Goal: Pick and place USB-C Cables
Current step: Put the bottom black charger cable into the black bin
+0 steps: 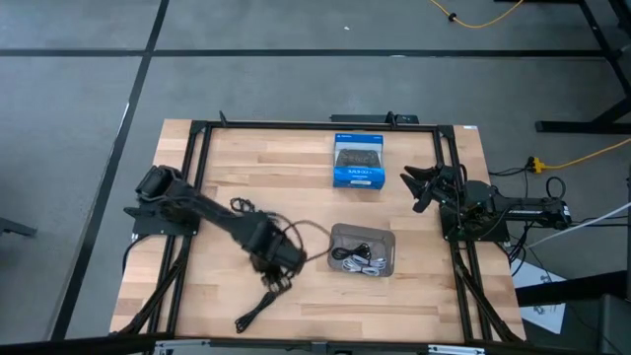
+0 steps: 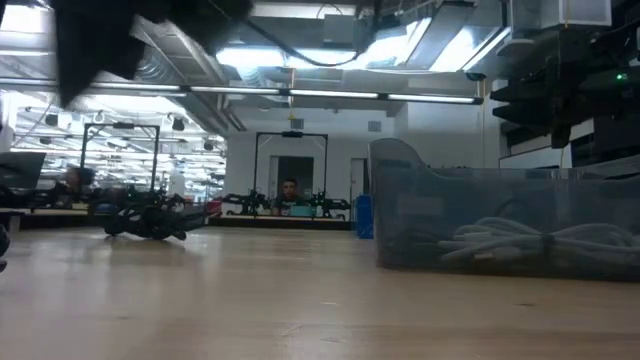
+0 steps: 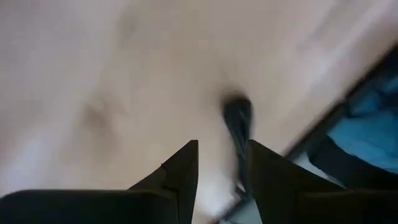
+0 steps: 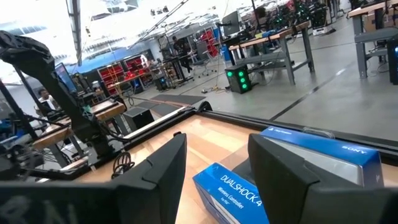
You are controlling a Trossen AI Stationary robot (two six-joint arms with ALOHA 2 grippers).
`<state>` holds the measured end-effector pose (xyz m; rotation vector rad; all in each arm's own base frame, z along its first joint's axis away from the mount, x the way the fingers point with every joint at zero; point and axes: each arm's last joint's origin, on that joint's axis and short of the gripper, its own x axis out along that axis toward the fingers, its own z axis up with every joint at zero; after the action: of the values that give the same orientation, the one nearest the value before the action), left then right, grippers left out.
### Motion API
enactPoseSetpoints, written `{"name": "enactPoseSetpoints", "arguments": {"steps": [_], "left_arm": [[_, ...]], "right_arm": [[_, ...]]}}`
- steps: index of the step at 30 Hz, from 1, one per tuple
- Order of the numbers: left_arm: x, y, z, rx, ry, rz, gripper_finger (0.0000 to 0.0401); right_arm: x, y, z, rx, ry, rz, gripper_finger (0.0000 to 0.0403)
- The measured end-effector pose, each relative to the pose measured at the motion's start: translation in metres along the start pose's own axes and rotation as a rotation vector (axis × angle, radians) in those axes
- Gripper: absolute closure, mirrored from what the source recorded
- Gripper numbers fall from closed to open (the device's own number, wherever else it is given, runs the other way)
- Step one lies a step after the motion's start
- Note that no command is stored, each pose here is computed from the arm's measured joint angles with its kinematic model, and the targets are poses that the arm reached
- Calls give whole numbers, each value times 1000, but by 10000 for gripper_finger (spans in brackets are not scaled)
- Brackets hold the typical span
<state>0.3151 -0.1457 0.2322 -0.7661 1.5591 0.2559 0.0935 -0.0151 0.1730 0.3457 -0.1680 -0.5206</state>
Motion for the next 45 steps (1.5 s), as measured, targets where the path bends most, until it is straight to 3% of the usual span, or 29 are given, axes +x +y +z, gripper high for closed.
{"name": "enactPoseSetpoints", "arguments": {"steps": [3,6,11,14,17,21,30,35,41,45], "left_arm": [[9,-11,-22,-71,49,1,276],[21,-20,-42,-131,186,-9,276],[30,-41,-67,-150,422,-128,276],[31,-55,-72,-133,376,-232,276],[32,-63,-72,-136,233,-276,276],[46,-63,-68,-155,169,-234,276],[92,-66,-66,-104,334,-178,276],[100,-63,-67,-103,339,-140,276],[102,-51,-69,-133,264,-7,276],[102,-50,-69,-113,254,9,276]], "right_arm": [[0,0,0,0,3,8,226],[0,0,0,0,3,7,226],[0,0,0,-1,3,7,226],[0,0,0,-1,3,7,226],[0,0,0,-3,3,8,226],[0,0,0,-5,3,7,226],[0,1,-1,-6,14,29,226],[0,1,-1,-6,14,29,226],[0,1,-1,-6,14,29,226],[0,1,-1,-6,14,29,226]]}}
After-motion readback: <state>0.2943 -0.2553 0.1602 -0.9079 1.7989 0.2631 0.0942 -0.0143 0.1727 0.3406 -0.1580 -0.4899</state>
